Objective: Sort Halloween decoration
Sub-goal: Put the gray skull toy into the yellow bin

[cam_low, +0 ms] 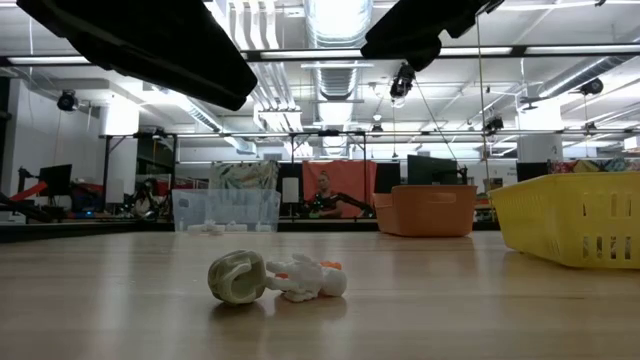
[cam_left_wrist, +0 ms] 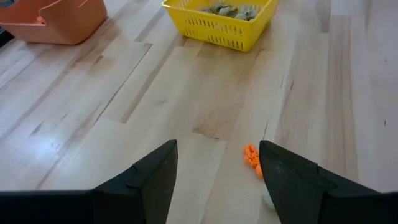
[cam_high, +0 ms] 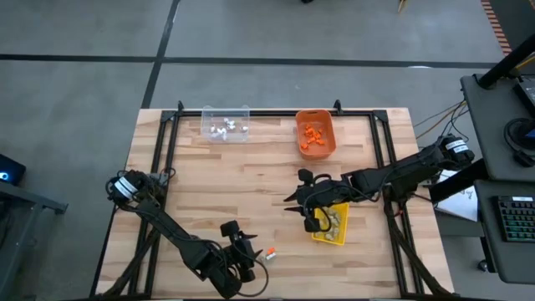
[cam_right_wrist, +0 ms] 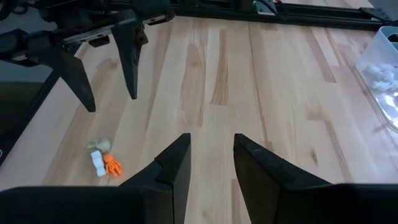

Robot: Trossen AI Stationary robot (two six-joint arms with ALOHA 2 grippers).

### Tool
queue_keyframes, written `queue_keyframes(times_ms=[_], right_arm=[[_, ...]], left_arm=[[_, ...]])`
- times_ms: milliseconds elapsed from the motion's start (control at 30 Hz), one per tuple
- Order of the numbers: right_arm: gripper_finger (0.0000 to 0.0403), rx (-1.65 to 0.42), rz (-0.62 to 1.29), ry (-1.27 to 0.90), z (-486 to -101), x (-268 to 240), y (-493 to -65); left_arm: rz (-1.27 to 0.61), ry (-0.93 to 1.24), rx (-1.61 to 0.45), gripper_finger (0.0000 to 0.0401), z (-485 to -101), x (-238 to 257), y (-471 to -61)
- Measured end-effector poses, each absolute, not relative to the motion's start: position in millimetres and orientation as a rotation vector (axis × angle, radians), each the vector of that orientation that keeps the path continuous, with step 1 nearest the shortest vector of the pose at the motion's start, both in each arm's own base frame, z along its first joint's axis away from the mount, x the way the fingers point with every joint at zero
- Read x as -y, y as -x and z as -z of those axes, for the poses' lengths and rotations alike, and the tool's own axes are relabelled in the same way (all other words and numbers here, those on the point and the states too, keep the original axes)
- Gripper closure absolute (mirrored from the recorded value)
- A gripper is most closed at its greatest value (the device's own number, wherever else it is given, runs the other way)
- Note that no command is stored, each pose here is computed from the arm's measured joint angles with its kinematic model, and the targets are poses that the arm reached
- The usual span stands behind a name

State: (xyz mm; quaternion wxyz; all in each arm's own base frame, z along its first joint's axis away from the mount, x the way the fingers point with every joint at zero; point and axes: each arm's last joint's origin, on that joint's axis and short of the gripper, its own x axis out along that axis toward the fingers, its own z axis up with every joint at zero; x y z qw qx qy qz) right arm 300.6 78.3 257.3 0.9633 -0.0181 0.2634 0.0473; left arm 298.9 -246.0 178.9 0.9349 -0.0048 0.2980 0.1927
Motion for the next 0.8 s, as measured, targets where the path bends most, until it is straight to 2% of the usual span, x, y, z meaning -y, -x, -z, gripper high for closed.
queue_keyframes(times_ms=[800], right_arm=[[0.03, -0.548, -0.087, 0.005, -253, -79, -300]], left_arm=[[-0.412, -0.065, -0.624, 0.0191, -143, 252, -307]])
